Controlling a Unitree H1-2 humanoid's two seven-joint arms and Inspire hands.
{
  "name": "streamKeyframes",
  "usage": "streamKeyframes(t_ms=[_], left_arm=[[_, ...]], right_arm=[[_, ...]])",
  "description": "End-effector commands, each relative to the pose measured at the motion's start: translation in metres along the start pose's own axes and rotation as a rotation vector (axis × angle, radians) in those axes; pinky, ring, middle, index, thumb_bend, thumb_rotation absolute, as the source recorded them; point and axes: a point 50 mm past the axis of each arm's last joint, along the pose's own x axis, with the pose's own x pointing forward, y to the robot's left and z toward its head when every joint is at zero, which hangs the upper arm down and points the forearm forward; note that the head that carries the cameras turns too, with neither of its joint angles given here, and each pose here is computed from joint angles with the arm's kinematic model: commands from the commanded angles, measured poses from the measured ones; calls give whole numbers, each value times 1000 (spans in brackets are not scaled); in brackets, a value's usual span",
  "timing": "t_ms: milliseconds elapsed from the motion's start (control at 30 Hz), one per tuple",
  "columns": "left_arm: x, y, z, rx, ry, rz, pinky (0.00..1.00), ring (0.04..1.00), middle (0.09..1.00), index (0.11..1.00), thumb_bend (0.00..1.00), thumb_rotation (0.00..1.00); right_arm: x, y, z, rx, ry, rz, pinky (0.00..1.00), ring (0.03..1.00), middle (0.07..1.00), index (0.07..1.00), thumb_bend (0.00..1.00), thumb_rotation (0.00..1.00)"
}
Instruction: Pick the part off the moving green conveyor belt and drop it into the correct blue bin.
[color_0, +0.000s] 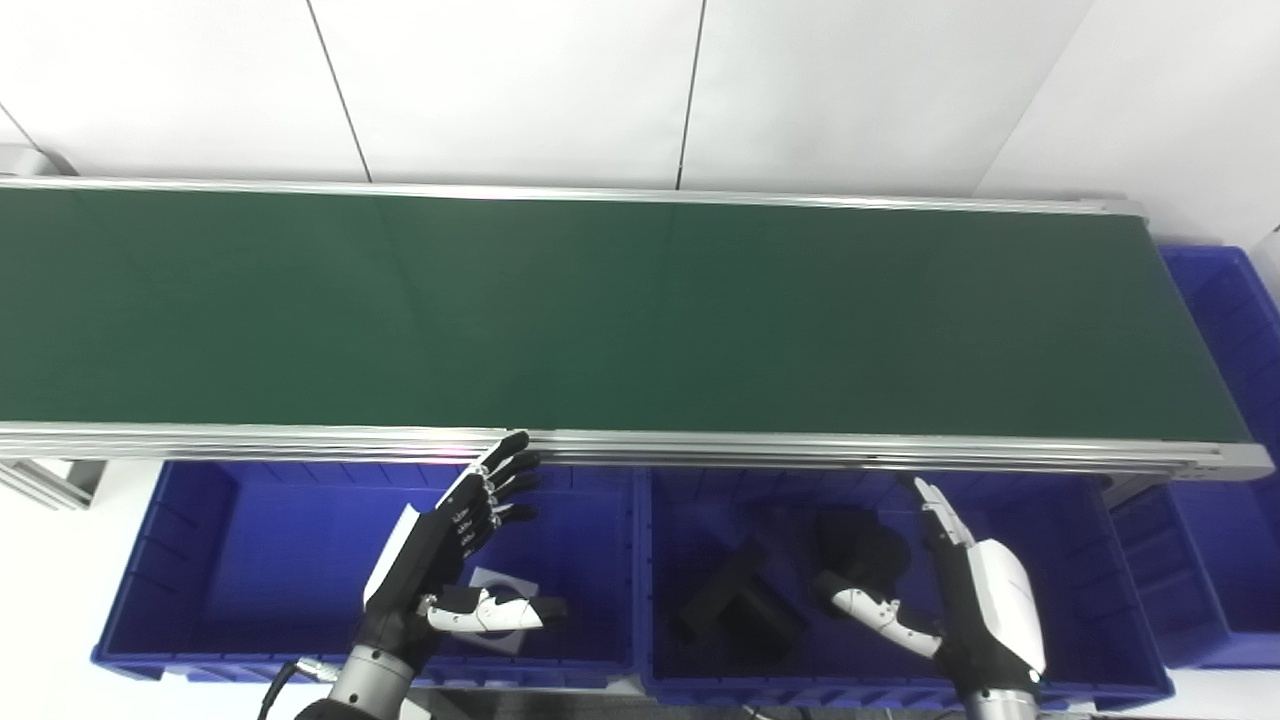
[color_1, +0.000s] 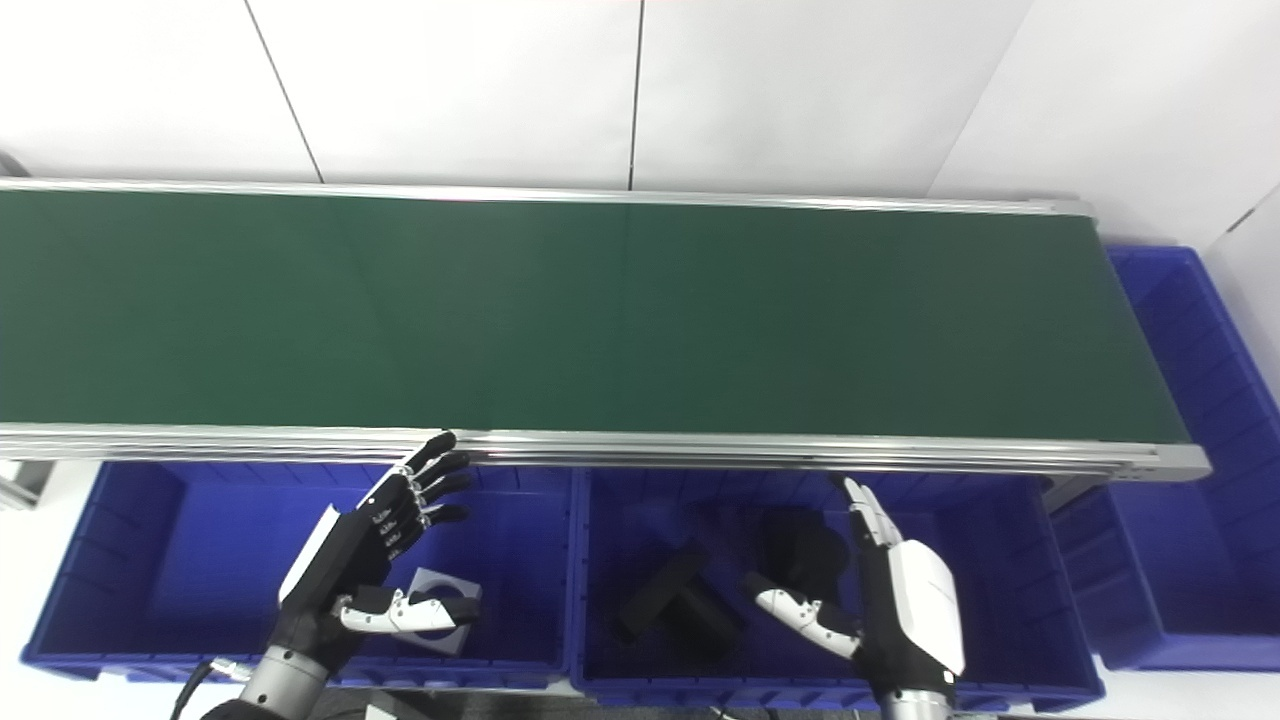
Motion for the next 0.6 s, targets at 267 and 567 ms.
streamKeyframes(t_ms=[267, 567], left_arm=[[-1, 0, 8, 50, -46, -22, 777, 861, 885, 911, 894, 161], [0, -3, 5, 52, -53, -9, 789, 875, 896, 912, 883, 154]], right_arm=[[-10, 28, 52, 447, -300, 65, 758, 865, 915, 936, 950, 542], [-6, 52, 60, 616, -263, 143, 806, 854, 889, 935, 941, 378]])
